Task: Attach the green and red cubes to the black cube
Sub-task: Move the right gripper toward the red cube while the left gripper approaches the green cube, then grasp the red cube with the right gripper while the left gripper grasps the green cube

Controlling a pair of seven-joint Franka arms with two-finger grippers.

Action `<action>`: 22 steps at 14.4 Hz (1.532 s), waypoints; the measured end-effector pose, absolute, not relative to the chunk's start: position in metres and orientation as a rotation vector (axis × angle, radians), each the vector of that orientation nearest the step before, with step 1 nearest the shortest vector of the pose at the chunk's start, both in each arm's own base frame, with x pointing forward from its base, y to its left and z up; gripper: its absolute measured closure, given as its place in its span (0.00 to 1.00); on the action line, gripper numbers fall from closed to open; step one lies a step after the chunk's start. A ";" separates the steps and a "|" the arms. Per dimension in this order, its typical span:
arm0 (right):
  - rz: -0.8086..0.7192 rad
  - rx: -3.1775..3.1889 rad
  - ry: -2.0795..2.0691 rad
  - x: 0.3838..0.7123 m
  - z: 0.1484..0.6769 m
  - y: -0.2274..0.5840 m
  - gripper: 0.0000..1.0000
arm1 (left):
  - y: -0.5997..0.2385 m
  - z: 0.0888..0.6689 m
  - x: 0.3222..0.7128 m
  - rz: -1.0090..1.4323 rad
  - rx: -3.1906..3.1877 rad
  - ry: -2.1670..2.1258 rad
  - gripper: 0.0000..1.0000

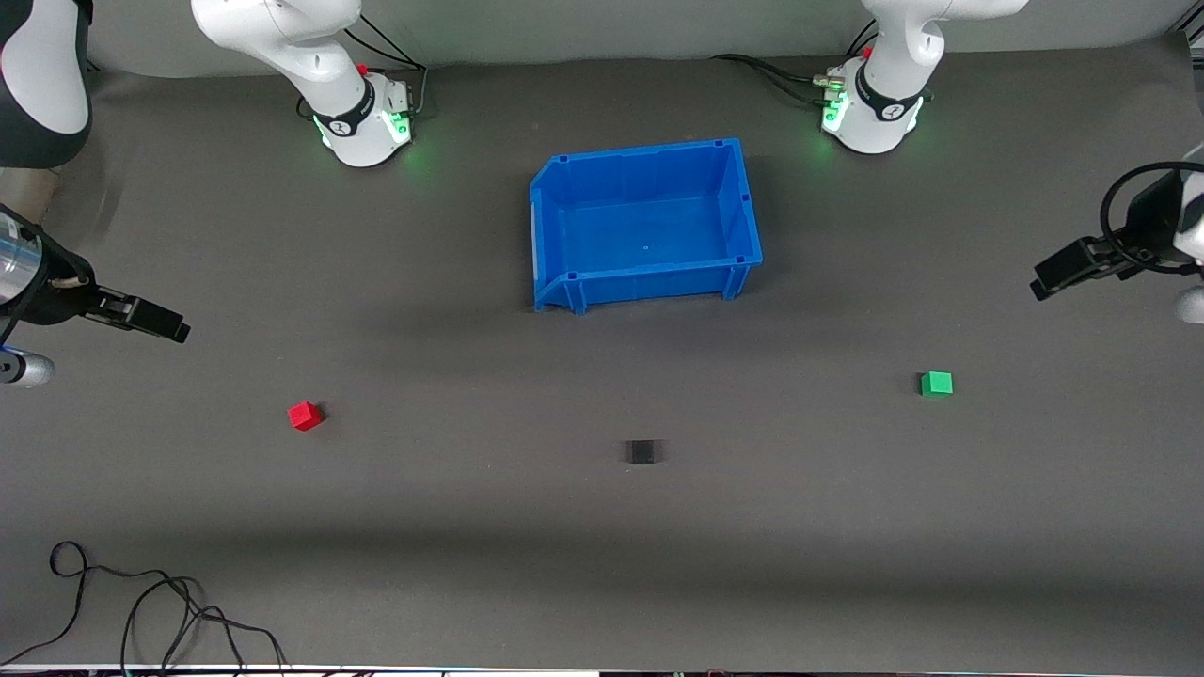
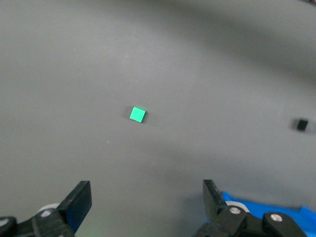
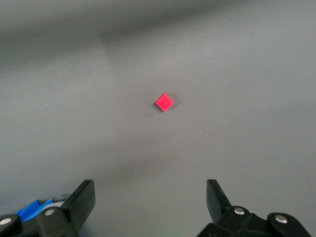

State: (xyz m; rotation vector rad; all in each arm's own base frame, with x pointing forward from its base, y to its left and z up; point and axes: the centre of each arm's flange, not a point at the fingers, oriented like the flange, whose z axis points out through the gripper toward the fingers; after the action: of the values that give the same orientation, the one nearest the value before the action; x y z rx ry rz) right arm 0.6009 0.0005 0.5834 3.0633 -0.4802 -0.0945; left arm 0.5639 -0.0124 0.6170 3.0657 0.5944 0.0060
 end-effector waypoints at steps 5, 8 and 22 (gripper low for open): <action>-0.093 2.995 -0.786 0.603 0.542 -0.029 0.00 | 0.055 0.612 0.556 -0.165 2.656 1.349 0.00; -0.098 2.938 -0.967 0.596 0.489 -0.042 0.01 | 0.102 0.594 0.547 -0.348 2.370 1.677 0.00; -0.006 2.639 -1.572 0.575 0.291 -0.048 0.00 | 0.142 0.351 0.551 -0.610 1.867 1.941 0.00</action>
State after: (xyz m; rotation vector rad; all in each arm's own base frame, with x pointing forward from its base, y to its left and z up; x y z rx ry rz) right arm 0.5748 -0.0484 0.2909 2.6387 -1.5722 -0.0058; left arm 0.5515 0.1425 0.3510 1.8666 1.9410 -0.6099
